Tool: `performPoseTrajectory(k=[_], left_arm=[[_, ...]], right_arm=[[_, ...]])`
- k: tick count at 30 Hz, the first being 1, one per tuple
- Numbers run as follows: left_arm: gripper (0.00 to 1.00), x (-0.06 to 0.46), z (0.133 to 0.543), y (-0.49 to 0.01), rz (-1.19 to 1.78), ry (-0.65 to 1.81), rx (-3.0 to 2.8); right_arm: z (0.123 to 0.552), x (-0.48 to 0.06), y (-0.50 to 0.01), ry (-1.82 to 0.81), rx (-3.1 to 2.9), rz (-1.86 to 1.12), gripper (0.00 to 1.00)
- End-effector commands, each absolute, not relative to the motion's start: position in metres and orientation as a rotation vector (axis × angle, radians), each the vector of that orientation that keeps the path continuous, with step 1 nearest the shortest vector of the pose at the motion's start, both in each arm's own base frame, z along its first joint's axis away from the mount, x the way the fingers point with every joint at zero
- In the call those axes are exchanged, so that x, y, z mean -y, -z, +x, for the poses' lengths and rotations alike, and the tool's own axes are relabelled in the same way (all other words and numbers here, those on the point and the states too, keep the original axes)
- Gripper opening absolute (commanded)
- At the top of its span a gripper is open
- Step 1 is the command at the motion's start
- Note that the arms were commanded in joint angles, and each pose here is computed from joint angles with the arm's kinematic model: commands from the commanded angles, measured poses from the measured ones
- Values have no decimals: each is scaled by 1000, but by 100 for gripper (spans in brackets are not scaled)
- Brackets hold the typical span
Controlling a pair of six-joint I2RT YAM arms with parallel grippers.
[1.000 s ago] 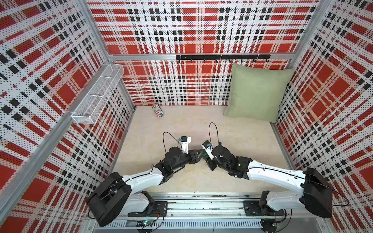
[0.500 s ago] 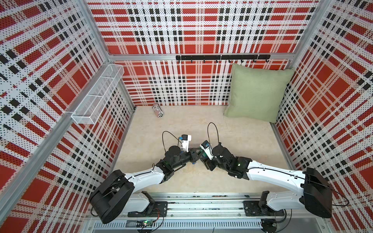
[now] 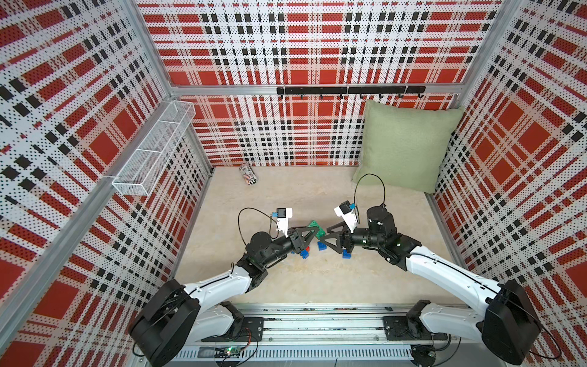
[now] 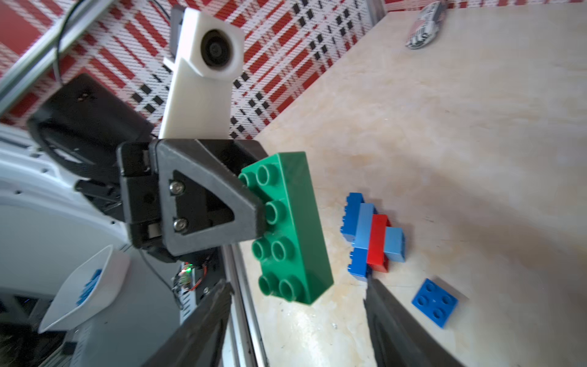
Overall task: Assemble a heart with lego
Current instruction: Pick up the lego brick from the center of the board.
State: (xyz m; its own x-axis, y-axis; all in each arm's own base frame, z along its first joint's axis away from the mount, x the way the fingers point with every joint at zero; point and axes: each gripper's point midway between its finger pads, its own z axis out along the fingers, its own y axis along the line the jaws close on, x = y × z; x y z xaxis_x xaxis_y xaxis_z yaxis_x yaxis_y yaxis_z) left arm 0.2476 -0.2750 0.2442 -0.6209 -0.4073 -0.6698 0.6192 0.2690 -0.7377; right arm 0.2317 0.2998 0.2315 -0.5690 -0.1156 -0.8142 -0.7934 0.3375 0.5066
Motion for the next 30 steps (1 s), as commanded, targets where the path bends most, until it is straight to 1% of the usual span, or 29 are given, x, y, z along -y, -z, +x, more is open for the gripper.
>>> performPoseTrajectory(k=[1, 4, 8, 12, 13, 15, 17, 18, 19, 21, 23, 25, 27, 29, 30], left_arm=[[12, 277, 234, -268, 268, 1546, -1571], [12, 277, 233, -272, 267, 1557, -1560], [12, 279, 229, -276, 280, 1579, -1545], [12, 282, 221, -282, 306, 1614, -1518], [12, 283, 218, -285, 318, 1625, -1506], [12, 284, 217, -285, 324, 1628, -1504], [12, 282, 217, -285, 321, 1621, -1503], [14, 281, 218, -284, 315, 1618, -1504], [18, 280, 218, -284, 316, 1614, -1503], [39, 277, 220, -283, 307, 1604, -1501], [56, 273, 224, -284, 293, 1590, -1502], [68, 266, 231, -281, 253, 1562, -1516], [71, 255, 243, -271, 186, 1495, -1563], [75, 235, 263, -250, 67, 1357, -1654], [75, 224, 271, -239, 8, 1284, -1694]], right_arm=[[211, -308, -256, -1473, -1804, -871, 64], [205, -311, -266, -1556, -1758, -880, 55], [204, -311, -271, -1558, -1730, -880, 42], [208, -312, -273, -1552, -1741, -871, 43], [208, -313, -274, -1582, -1757, -846, 42], [207, -313, -279, -1601, -1727, -840, 36], [207, -311, -282, -1593, -1720, -830, 28], [207, -311, -281, -1586, -1724, -826, 26], [208, -310, -280, -1577, -1730, -823, 26], [209, -309, -278, -1557, -1744, -817, 22], [218, -308, -269, -1476, -1801, -803, 17], [228, -303, -255, -1371, -1880, -778, 16], [241, -294, -234, -1205, -1995, -742, 16], [257, -279, -206, -968, -2130, -682, 16], [257, -279, -199, -931, -2157, -688, 16]])
